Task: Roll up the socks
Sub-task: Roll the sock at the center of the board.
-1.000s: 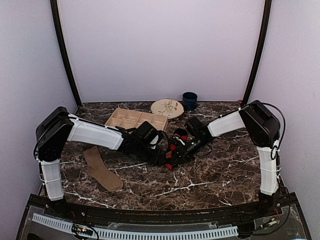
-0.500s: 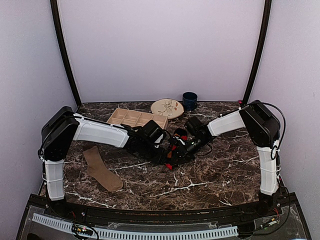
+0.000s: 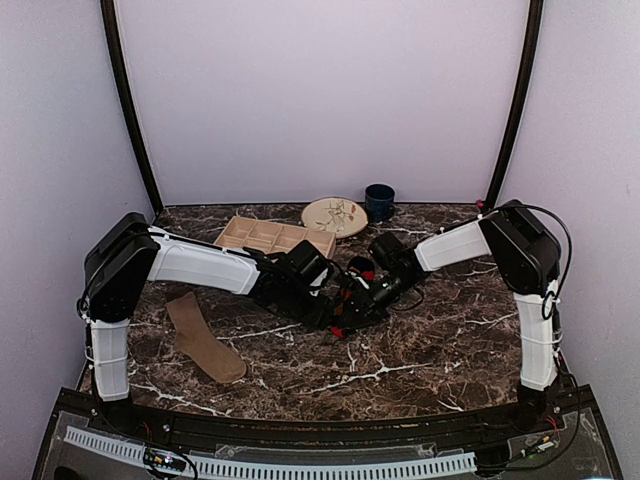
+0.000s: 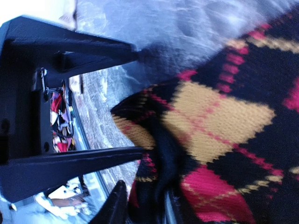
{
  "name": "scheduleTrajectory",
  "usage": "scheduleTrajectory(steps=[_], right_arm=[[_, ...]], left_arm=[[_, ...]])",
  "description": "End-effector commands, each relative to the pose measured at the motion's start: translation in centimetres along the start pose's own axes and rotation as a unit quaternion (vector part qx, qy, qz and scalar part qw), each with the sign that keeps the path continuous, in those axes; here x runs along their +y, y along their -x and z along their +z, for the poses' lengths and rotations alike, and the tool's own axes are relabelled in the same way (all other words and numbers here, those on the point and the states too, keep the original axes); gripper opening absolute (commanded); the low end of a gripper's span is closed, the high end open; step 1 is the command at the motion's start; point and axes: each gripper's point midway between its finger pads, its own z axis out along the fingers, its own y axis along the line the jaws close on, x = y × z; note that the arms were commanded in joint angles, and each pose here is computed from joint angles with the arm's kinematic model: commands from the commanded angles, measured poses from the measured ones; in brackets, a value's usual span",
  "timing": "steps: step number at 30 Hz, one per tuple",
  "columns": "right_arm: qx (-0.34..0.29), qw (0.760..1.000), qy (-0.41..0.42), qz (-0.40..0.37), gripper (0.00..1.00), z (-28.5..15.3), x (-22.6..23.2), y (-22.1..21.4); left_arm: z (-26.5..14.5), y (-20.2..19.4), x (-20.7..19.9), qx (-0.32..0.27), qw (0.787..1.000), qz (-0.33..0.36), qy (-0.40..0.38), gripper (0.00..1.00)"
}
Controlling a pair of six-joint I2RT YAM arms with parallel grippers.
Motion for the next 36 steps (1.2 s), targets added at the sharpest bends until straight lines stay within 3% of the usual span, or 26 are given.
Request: scheduleTrajectory(steps=[1,21,36], right_arm=[[-0.004,0.999,-0.046,0.001,0.33,0.1,-1.4,0.2],[-0.066,0.988,-0.137,-0.003,0.36,-3.0,-3.4,1.0],[-0.052,0.986,-0.161,-0.011,0.33,-2.8,-4.4,0.8]], left_arm=[[1.5,-5.5,2.9,0.096,0.994,0.001,0.056,0.63],[2.0,-6.3,2.9,0.11,0.992,-0.01,0.056,0.62],[2.1,-3.2,2.3,0.082,0.995,-0.012,0.052,0.62]])
